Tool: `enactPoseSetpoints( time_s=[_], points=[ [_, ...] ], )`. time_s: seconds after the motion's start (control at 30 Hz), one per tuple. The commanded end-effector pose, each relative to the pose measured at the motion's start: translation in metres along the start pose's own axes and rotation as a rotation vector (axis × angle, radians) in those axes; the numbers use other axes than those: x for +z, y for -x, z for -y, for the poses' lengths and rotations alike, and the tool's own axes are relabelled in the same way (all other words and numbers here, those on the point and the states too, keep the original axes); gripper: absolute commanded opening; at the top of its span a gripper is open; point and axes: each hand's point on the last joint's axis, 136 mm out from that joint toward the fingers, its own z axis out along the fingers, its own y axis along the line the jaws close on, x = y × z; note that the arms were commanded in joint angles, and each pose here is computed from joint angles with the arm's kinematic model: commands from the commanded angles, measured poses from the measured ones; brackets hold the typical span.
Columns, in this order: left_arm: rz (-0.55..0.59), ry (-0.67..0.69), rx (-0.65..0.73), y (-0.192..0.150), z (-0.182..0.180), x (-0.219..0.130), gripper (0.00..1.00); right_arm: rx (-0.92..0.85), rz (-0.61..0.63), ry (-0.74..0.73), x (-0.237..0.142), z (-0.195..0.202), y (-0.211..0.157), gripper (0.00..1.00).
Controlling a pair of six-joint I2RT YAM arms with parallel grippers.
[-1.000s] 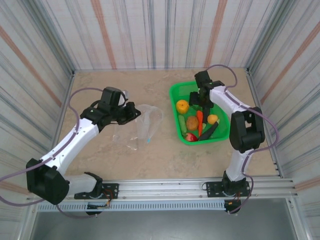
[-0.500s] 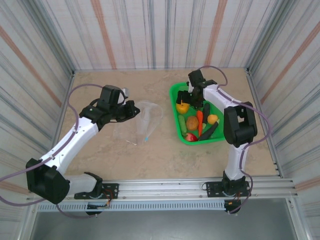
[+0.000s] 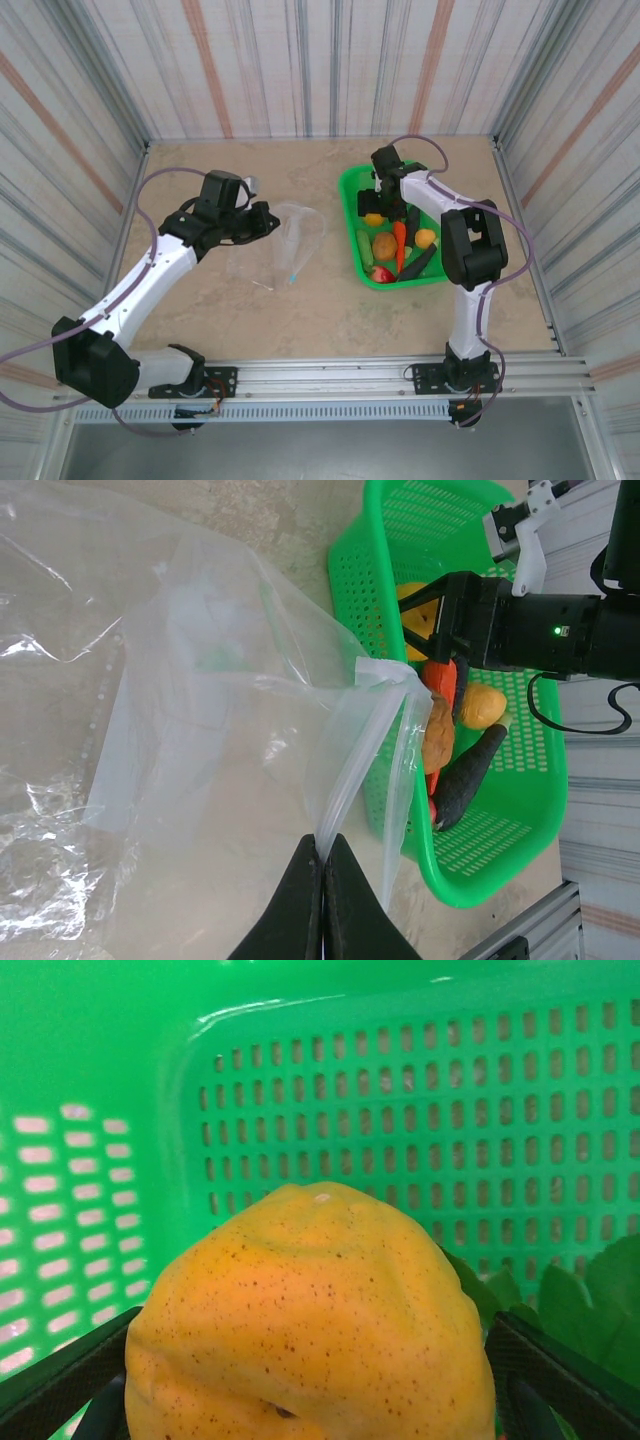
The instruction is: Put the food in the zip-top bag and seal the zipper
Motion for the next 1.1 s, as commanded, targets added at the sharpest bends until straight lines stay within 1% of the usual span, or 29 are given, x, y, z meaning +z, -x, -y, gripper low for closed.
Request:
enactPoseSetpoints(
  time_s=[0.0,0.1,0.2,0.37,0.47,0.53,0.63,0.8,0.9,1.0,1.07],
  points=[
    [-0.003,0.014,0.023,0.002,-0.001,-0.004,0.00,-0.027,-0.005,-0.050,-0.001,0.005,-0.001,0.82],
    [-0.006,0.014,0.026,0.004,0.002,-0.004,0.00,-0.015,0.031,-0.037,-0.012,0.002,0.006,0.71],
    [-0.004,0.019,0.037,0.008,0.005,-0.007,0.00,-0.003,0.107,-0.018,-0.035,-0.001,0.018,0.66],
    [0.008,0.008,0.036,0.013,0.011,-0.012,0.00,0.016,0.228,0.025,-0.086,-0.007,0.032,0.65],
    [0.016,-0.015,0.039,0.017,0.019,-0.016,0.00,0.026,0.311,0.125,-0.123,-0.022,0.037,0.66],
    [0.018,-0.027,0.046,0.019,0.023,-0.018,0.00,0.026,0.338,0.185,-0.144,-0.032,0.037,0.66],
    [0.027,-0.029,0.046,0.022,0.025,-0.018,0.00,-0.020,0.375,0.324,-0.179,-0.062,0.030,0.66],
    [0.029,-0.056,0.038,0.028,0.033,-0.021,0.00,-0.111,0.399,0.639,-0.233,-0.130,0.001,0.65],
    [0.034,-0.078,0.034,0.031,0.038,-0.024,0.00,-0.158,0.382,0.742,-0.249,-0.164,-0.016,0.65],
    [0.037,-0.098,0.033,0.034,0.043,-0.028,0.00,-0.162,0.347,0.824,-0.252,-0.189,-0.027,0.65],
    [0.034,-0.117,0.033,0.035,0.048,-0.030,0.00,-0.152,0.324,0.857,-0.246,-0.200,-0.029,0.65]
  ],
)
